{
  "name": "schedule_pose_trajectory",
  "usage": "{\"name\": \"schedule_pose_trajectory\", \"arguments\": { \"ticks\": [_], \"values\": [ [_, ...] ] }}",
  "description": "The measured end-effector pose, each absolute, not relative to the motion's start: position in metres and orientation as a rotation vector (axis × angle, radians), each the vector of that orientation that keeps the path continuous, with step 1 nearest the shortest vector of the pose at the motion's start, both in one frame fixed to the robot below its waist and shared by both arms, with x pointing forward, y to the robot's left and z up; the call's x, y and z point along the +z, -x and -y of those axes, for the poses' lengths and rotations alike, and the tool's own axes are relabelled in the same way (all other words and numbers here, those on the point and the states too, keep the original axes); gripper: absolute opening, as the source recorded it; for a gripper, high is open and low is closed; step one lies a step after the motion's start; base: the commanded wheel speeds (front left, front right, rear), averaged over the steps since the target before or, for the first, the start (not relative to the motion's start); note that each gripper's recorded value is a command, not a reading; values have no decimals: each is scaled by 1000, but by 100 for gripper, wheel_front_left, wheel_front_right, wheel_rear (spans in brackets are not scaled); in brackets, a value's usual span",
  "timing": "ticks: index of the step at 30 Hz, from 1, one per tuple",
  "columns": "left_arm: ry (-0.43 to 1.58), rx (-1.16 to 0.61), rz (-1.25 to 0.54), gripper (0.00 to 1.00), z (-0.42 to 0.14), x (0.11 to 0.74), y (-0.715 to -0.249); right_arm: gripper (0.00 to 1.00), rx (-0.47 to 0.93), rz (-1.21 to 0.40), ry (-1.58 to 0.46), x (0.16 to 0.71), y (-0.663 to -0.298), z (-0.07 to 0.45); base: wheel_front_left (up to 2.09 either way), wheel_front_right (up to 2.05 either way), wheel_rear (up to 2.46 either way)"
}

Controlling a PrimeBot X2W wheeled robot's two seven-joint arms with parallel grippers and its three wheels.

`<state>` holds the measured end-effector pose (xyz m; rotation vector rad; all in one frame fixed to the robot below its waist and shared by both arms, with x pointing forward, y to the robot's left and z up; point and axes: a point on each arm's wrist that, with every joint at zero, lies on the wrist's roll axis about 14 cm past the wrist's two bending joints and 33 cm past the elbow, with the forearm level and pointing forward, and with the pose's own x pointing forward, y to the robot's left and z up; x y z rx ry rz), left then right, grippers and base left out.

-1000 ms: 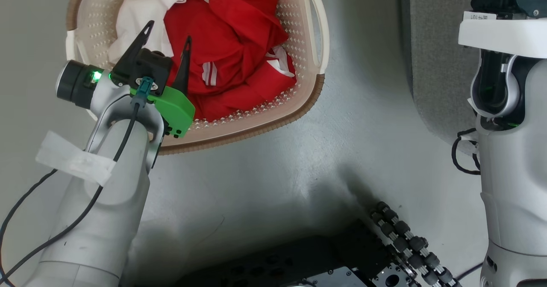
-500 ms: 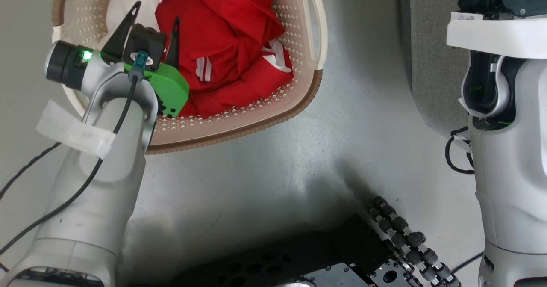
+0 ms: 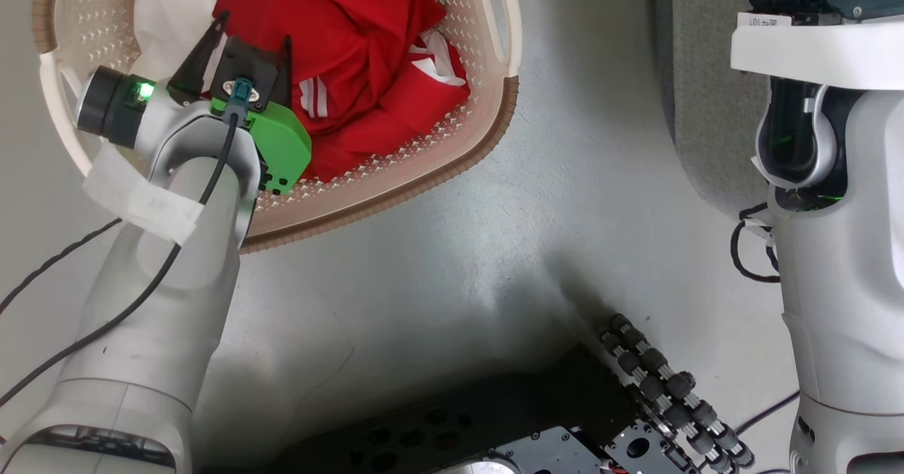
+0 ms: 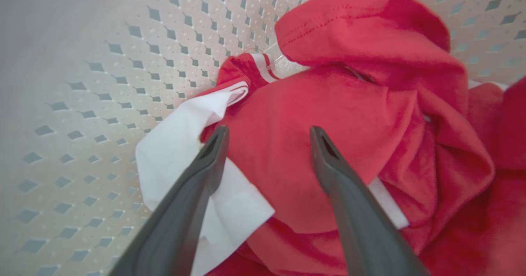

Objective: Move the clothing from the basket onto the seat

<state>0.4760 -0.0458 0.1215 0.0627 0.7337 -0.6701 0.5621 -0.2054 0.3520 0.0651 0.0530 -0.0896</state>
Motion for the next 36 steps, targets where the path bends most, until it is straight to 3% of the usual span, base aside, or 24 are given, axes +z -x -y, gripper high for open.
{"name": "schedule_pose_trajectory", "arguments": {
  "ticks": [12, 14, 15, 17, 18, 19, 36],
  "values": [
    [-128, -661, -807, 100, 39, 101, -468, 100, -88, -72, -74, 344, -560, 205, 0, 0, 0],
    [-134, -665, -819, 77, 40, 98, -468, 100, -85, -75, -74, 342, -560, 204, 0, 0, 0],
    [-137, -667, -828, 45, 40, 97, -467, 100, -85, -77, -73, 342, -560, 204, 0, 0, 0],
    [-142, -672, -843, 28, 41, 94, -465, 100, -84, -78, -73, 341, -560, 203, 0, 0, 0],
    [-143, -674, -849, 4, 41, 93, -463, 100, -83, -79, -72, 341, -560, 203, 0, 0, 0],
    [-143, -676, -853, 0, 41, 92, -462, 100, -83, -79, -72, 341, -560, 203, 0, 0, 0],
    [-77, -677, -726, 0, 42, 127, -484, 100, -93, -64, -54, 352, -562, 205, 0, 0, 0]
  ]
}}
